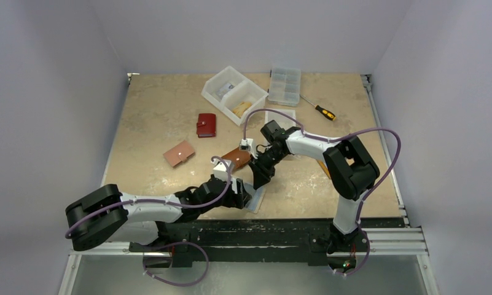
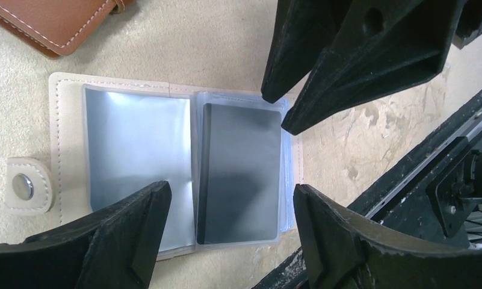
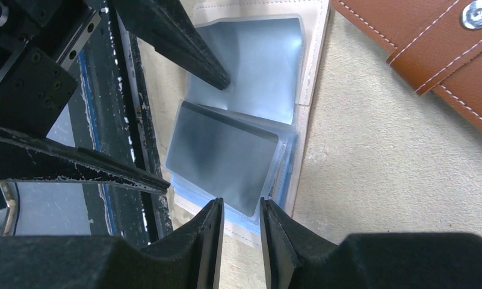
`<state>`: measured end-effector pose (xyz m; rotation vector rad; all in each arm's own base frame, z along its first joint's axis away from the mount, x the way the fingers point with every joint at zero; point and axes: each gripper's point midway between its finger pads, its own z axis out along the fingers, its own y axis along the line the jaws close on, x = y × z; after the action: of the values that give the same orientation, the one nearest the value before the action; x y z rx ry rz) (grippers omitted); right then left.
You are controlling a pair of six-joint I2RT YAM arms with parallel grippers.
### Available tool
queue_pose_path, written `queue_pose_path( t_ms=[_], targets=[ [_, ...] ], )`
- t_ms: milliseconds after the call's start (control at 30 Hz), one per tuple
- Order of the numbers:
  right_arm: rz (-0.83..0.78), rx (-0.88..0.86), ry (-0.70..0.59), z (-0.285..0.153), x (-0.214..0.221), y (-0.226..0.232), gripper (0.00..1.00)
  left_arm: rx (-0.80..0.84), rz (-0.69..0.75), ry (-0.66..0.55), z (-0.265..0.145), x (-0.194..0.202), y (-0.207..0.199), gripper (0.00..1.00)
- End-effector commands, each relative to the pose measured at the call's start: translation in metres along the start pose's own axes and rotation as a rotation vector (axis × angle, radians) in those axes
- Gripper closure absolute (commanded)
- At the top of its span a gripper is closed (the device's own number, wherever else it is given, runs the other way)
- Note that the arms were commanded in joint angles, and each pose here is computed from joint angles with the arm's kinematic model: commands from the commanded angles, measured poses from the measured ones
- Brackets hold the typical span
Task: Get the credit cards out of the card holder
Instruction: Remove the credit card from the card holder.
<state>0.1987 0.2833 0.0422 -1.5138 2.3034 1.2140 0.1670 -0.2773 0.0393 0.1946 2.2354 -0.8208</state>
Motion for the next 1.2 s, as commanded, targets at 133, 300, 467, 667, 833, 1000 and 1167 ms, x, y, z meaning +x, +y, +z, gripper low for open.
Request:
queue_pose_path(
  t_ms=[133, 300, 467, 667, 833, 1000, 1167],
  targets=[
    [0.02, -0.065, -0.028, 0.001, -0.011, 0.011, 0.64, -0.059, 0.099, 0.041, -0.001, 0.01, -0.001, 0.18],
    [0.031, -0.122, -0.057, -0.001, -0.017, 0.023, 0.64, -0.075, 0.151, 0.049, 0.004, 0.015, -0.005, 0.15],
    [0.039, -0.145, -0.063, 0.0, -0.019, 0.026, 0.64, -0.051, 0.172, 0.035, 0.001, 0.013, -0.012, 0.14],
    [-0.028, -0.042, -0.059, -0.008, -0.024, 0.013, 0.62, -0.126, 0.171, 0.03, 0.0, 0.013, 0.002, 0.13],
    [-0.117, 0.05, -0.036, -0.024, -0.024, 0.004, 0.59, -0.116, 0.154, 0.012, 0.0, 0.006, -0.004, 0.14],
    [-0.29, 0.168, -0.055, -0.071, -0.023, 0.003, 0.53, -0.112, 0.153, 0.02, -0.001, 0.003, -0.01, 0.15],
    [-0.41, 0.259, -0.121, -0.113, -0.028, 0.009, 0.5, -0.132, 0.186, 0.036, 0.0, 0.003, -0.009, 0.15]
  ],
)
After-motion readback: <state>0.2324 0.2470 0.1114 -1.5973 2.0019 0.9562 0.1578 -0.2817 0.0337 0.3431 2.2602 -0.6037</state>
